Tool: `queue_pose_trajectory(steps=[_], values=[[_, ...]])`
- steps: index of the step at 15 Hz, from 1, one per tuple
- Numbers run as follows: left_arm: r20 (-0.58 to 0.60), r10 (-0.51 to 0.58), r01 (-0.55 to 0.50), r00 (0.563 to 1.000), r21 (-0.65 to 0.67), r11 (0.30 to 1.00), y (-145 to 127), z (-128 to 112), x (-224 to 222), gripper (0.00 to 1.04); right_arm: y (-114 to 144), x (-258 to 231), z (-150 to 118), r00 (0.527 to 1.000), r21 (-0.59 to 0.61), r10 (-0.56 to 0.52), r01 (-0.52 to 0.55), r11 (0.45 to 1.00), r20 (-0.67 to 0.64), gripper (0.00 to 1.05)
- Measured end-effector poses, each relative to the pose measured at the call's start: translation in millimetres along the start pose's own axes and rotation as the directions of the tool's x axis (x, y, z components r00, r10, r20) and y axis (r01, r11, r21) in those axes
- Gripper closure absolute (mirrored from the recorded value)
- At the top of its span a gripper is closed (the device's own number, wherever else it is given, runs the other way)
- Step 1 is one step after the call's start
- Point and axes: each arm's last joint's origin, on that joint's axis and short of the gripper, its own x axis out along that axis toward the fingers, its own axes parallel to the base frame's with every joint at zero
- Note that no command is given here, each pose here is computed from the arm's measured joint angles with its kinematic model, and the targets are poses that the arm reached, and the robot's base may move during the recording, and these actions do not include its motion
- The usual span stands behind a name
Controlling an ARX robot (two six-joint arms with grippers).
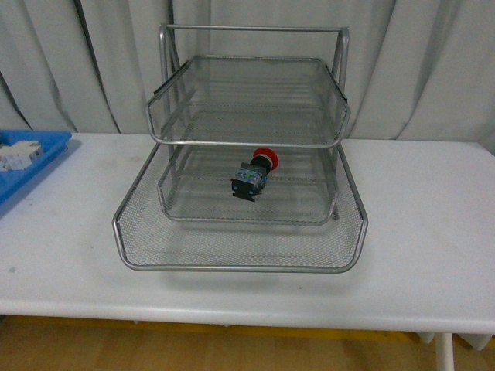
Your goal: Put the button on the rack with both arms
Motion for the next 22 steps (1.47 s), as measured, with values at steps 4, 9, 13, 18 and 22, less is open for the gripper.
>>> queue_pose_trajectory(steps=[4,9,13,18,22], values=[[0.001,0.000,0.000,1.000,0.000,1.000,0.0,0.1,0.0,0.15,4.7,131.2,28.7,0.985,0.217,0.068,-0.033,0.976,-0.160,0.06],[0.001,0.000,0.000,1.000,0.000,1.000,0.0,0.1,0.0,0.07,59.7,224.2,-3.2,0.812,0.236,0.175,-0.048,0.971,-0.557,0.06],[0.001,0.000,0.000,1.000,0.000,1.000,0.0,0.1,0.0,0.07,106.9,220.8,-32.9,0.635,0.201,0.223,-0.107,0.974,-0.740,0.21],[0.000,0.000,0.000,1.000,0.000,1.000,0.0,0.0,0.0,0.07,140.9,214.1,-48.1,0.578,0.138,0.214,-0.173,0.975,-0.787,0.70],[0.000,0.000,0.000,1.000,0.000,1.000,0.0,0.0,0.0,0.07,155.7,205.7,-63.4,0.540,0.133,0.230,-0.212,0.968,-0.810,1.03]])
